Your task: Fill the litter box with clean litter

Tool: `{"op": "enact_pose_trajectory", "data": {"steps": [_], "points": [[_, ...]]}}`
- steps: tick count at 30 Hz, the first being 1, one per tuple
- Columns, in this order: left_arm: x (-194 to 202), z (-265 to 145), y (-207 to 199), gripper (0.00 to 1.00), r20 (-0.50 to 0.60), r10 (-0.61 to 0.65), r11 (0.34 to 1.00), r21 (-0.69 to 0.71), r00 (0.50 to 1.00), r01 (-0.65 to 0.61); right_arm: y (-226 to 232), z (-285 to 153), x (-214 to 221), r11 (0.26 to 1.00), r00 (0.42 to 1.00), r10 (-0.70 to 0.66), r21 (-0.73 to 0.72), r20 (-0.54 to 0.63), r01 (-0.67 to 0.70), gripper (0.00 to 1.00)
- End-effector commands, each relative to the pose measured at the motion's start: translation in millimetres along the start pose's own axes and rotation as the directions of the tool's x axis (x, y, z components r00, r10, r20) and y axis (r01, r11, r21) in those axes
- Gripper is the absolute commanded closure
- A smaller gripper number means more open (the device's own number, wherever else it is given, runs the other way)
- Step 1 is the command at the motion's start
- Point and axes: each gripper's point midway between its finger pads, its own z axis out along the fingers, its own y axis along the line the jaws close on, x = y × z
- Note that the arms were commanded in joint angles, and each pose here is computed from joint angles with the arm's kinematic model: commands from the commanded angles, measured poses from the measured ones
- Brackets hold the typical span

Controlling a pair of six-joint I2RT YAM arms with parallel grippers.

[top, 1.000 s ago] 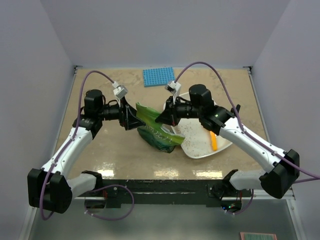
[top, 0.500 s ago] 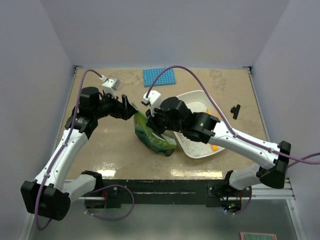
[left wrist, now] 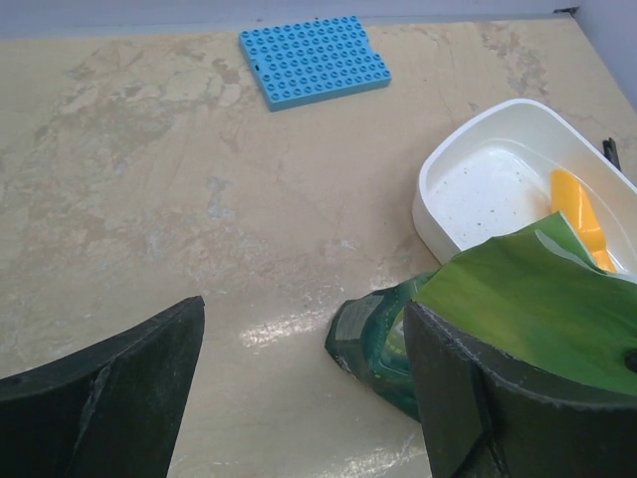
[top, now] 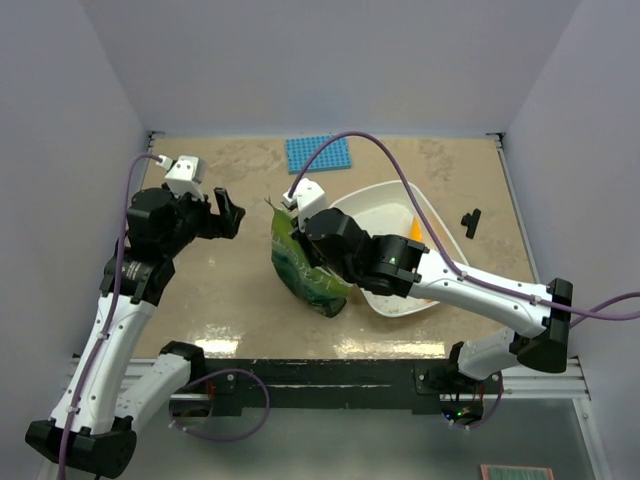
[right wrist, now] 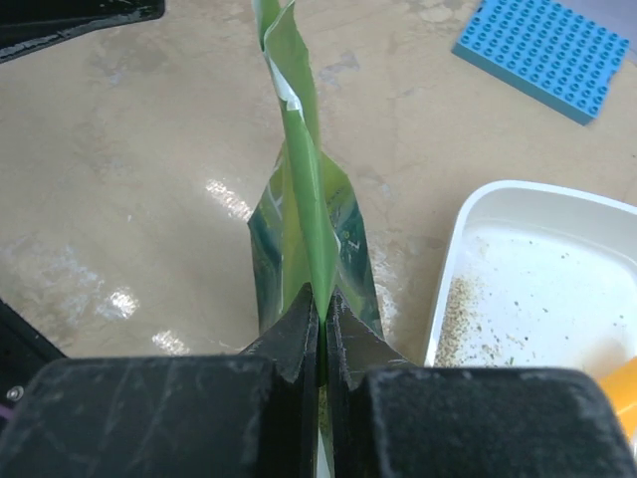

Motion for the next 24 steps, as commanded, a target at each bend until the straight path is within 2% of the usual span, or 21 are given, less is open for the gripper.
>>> {"op": "enact_pose_trajectory", "data": {"steps": [1, 5, 12, 20, 24], "points": [[0, 0, 15, 0.15, -0.025, -0.009, 0.996, -0.086, 1.0, 0.007, -26, -31, -79, 0.98, 0.95, 0.163, 0.072, 0.265, -0.188, 1.0], [0, -1, 16, 0.15, -0.008, -0.003, 0.996, -0.092, 1.0, 0.002, -31, -29, -83, 0.977, 0.94, 0.149, 0.103, 0.306, -0.188, 1.0], [-6, -2, 18, 0.15, -0.008, 0.02, 0.995, -0.103, 1.0, -0.021, -27, -36, -134, 0.981, 0.923, 0.124, 0.096, 0.364, -0.169, 1.0], [-6, -3, 22, 0.15, -0.005, 0.044, 0.992, -0.122, 0.999, -0.044, -22, -32, -131, 0.98, 0.917, 0.141, 0.08, 0.372, -0.183, 1.0], [-9, -2, 21, 0.15, 0.004, 0.046, 0.992, -0.116, 0.999, -0.045, -26, -38, -148, 0.981, 0.908, 0.122, 0.093, 0.4, -0.172, 1.0]]}}
